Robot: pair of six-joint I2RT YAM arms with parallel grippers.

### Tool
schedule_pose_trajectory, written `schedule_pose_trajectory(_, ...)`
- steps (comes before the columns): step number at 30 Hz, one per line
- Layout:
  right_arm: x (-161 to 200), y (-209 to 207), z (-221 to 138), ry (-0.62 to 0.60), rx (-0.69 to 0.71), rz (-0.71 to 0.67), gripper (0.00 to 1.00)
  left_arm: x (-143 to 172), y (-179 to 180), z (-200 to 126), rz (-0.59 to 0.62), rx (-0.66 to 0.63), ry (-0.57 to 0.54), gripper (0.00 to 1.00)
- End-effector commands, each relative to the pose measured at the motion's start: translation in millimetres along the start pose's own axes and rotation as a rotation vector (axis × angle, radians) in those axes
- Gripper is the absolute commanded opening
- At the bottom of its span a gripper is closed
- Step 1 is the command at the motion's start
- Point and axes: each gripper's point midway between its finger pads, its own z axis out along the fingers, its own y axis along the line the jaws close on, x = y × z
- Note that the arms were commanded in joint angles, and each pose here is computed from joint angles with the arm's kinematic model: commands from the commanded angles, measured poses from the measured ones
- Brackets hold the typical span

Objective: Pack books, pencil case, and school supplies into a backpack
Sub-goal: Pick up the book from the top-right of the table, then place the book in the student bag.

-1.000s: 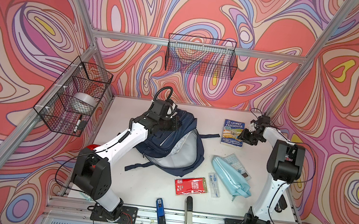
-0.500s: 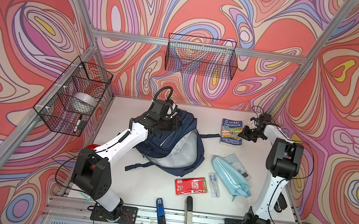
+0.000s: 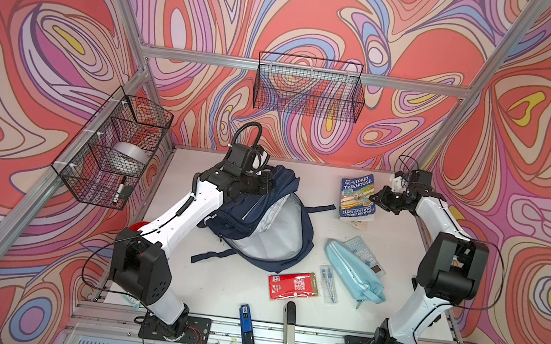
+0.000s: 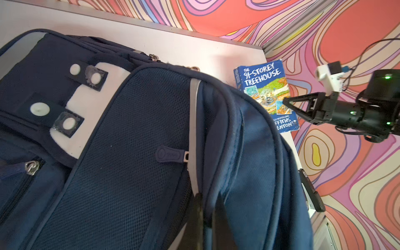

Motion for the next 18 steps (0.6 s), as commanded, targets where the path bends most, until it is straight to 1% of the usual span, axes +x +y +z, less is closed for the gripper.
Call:
schedule_pose_trajectory(1,-11,52,-34,-0.054,-0.152,-0.029,0.00,-27,-26,-11,0.050,0.086,-0.067,0.00)
schedule_pose_trajectory(5,10,93,-55,-0.063,-0.225,-0.058,0.00,-29,-20,-3,0.031,0.070,-0.070,0.00)
schedule_pose_trajectory(7,28,117,-62,-0.031,-0.268,-0.068,0.00,-32,-19,-2,0.018,0.070,-0.081,0.00)
schedule_pose_trajectory(9,51,136,-65,0.008,-0.276,-0.080,0.00,-39,-24,-5,0.006,0.088,-0.094,0.00)
schedule_pose_trajectory(11,75,145,-69,0.059,-0.272,-0.051,0.00,-47,-33,-11,0.008,0.118,-0.111,0.00)
schedule_pose_trajectory(13,95,155,-77,0.088,-0.318,-0.017,0.00,-54,-38,-16,0.018,0.127,-0.132,0.00)
schedule_pose_trajectory(18,145,183,-82,0.160,-0.343,-0.021,0.00,-60,-38,-9,0.008,0.130,-0.113,0.00)
